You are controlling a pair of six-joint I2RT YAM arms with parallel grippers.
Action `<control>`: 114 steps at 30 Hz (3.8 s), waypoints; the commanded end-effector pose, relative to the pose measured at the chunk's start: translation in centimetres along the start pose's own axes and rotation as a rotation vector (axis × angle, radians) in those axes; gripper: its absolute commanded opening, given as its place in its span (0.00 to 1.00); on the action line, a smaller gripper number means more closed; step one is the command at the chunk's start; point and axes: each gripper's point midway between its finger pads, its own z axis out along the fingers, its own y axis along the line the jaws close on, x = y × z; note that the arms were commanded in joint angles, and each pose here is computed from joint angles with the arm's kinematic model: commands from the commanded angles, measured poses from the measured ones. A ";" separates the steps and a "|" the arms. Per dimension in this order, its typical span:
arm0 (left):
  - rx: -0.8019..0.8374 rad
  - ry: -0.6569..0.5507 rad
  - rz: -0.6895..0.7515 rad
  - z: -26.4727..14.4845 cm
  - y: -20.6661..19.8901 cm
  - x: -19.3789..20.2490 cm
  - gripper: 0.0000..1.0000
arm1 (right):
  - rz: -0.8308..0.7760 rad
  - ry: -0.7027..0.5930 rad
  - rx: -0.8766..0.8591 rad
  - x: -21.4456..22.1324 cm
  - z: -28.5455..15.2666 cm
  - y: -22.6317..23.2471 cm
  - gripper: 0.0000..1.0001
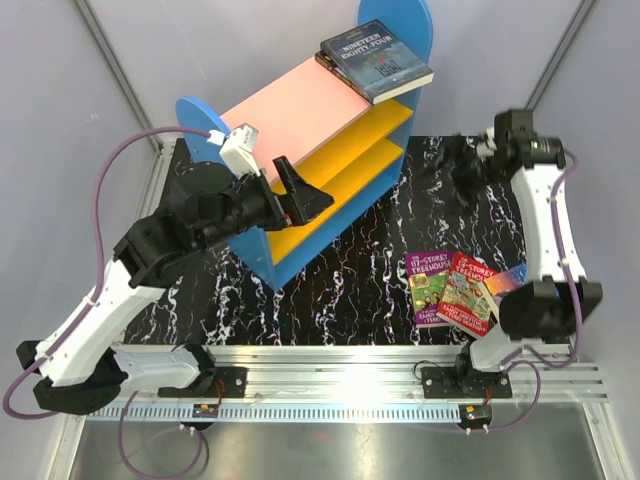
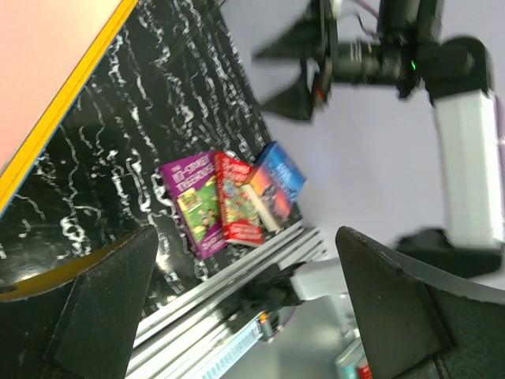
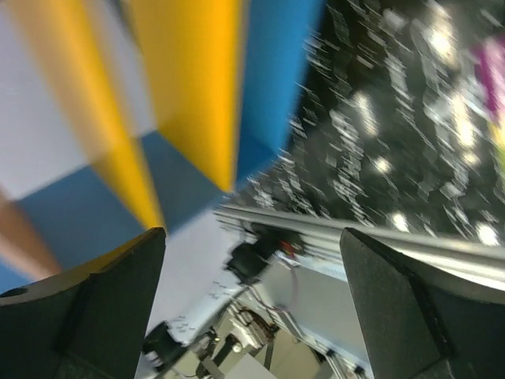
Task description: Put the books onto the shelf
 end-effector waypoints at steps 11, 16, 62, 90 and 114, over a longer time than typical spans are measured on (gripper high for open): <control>0.037 0.588 0.153 10.9 2.2 18.9 0.99 | 0.214 -0.117 0.573 9.9 -3.5 -21.5 1.00; 0.118 0.583 0.107 11.6 0.6 19.5 0.99 | 0.214 -0.036 0.649 11.4 -2.6 -24.3 1.00; 0.097 0.341 0.005 5.0 5.3 15.2 0.99 | -0.181 0.366 1.455 7.3 6.2 -33.8 0.37; 0.305 0.353 0.033 5.5 1.8 15.0 0.99 | -0.179 -0.015 0.889 4.7 3.5 -15.2 0.00; 0.198 0.308 0.509 12.6 -0.9 16.5 0.99 | -0.055 0.036 0.416 12.0 -1.6 -6.8 0.00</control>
